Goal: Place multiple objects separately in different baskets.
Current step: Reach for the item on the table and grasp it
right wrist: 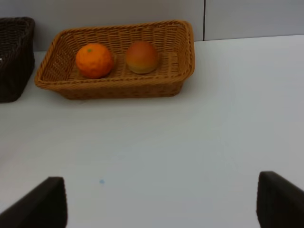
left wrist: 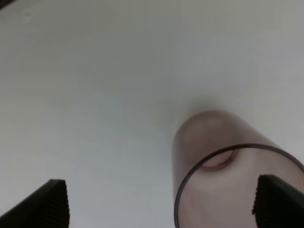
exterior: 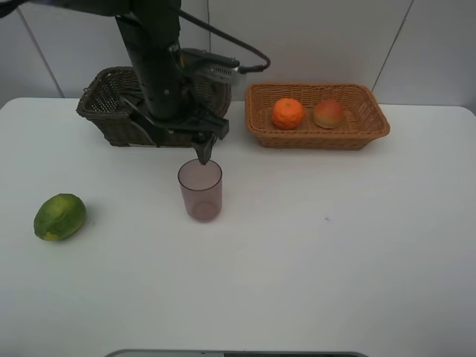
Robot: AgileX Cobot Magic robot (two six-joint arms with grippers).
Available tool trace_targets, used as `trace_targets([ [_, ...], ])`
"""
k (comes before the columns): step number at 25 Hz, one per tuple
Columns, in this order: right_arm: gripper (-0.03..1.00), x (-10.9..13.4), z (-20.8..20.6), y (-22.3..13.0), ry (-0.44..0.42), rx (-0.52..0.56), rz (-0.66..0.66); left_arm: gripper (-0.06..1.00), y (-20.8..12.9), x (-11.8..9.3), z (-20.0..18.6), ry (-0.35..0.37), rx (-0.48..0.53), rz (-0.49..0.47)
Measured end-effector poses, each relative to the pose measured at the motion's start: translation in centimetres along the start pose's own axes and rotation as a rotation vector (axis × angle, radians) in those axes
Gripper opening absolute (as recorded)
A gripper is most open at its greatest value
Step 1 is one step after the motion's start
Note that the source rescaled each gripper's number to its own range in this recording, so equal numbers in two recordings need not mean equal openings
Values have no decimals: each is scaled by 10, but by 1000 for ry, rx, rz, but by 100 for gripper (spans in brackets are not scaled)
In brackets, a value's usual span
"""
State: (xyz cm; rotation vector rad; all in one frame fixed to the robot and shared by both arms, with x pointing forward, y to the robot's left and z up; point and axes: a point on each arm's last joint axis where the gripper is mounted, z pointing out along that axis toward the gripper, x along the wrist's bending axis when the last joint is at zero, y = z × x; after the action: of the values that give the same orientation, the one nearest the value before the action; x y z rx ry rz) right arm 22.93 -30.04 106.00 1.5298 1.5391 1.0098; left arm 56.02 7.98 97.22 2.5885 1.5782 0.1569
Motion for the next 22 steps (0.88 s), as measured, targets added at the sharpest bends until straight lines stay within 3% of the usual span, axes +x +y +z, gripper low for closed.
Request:
trace_targets([
  [7,73,0,0,0,0,0,0,99,2,-1,6,-11,-52,-38],
  [22,73,0,0,0,0,0,0,99,-10,0,17,-2,7,-36],
])
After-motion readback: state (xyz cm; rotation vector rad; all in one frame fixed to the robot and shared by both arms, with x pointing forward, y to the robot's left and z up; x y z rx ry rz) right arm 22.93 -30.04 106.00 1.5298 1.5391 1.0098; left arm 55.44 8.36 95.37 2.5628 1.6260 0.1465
